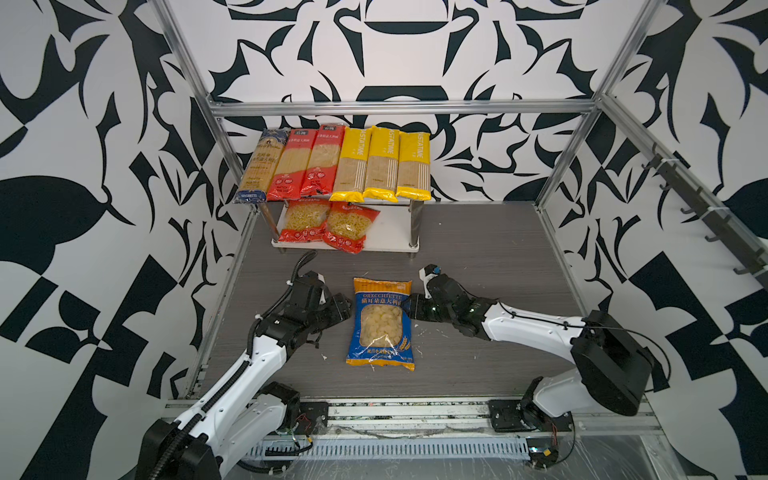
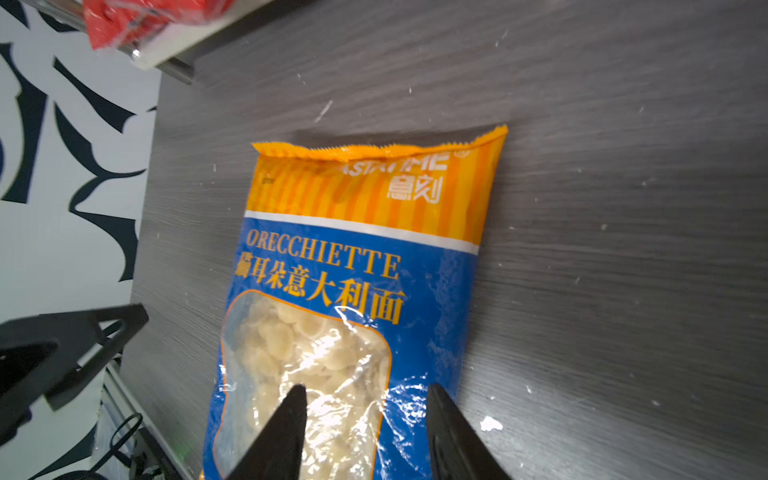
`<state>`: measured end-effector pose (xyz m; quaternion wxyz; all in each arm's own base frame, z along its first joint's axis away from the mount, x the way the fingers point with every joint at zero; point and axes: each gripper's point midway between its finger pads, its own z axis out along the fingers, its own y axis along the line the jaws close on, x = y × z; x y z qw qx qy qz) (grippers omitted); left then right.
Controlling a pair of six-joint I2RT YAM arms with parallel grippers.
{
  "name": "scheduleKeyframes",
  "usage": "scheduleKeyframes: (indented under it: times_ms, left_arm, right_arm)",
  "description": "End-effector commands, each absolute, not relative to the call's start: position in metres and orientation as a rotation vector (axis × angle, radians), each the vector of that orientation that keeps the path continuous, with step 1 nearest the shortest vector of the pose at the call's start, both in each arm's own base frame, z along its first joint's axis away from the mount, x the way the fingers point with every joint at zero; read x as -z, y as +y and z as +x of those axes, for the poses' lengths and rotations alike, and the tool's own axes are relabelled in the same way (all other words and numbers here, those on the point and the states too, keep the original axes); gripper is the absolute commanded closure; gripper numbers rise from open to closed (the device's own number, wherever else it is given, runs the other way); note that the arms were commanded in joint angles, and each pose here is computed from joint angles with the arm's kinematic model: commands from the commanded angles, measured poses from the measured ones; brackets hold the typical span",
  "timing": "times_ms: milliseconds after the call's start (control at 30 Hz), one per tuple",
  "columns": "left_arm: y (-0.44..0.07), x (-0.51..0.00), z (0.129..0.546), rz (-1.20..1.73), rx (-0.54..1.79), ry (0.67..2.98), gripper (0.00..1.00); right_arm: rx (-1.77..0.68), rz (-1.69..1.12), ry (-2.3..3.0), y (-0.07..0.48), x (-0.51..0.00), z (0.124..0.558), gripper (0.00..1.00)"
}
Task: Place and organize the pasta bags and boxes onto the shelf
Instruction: 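Grasp the blue orecchiette bag's two ends with both grippers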
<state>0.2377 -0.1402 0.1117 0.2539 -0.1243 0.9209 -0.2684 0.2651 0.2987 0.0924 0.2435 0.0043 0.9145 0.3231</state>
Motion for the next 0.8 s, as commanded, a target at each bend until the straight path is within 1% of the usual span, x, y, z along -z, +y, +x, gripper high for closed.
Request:
scheduleKeyframes:
  times_ms: [0, 233, 400, 600, 767]
  left_arm:
    - [-0.151, -0.107, 0.228, -0.363, 0.808, 2.502, 0.25]
    - [-0.167, -0.085, 0.214, -0.356, 0.910, 2.552, 0.25]
    - [-0.183, -0.077, 0.216, -0.333, 1.014, 2.566, 0.26]
    - [-0.190, -0.067, 0.217, -0.282, 1.022, 2.615, 0.27]
    - [-0.192, -0.057, 0.210, -0.297, 1.038, 2.652, 0.27]
  right_arm:
    - [-0.920, 0.023, 2.489, 0.310, -0.093, 0.269, 0.48]
    - [-0.980, 0.042, 2.505, 0.320, -0.079, 0.264, 0.48]
    - [-1.033, 0.059, 2.528, 0.324, -0.066, 0.258, 0.48]
    - [-1.020, 0.099, 2.533, 0.317, -0.058, 0.255, 0.47]
    - [-0.923, 0.077, 2.534, 0.299, -0.064, 0.252, 0.46]
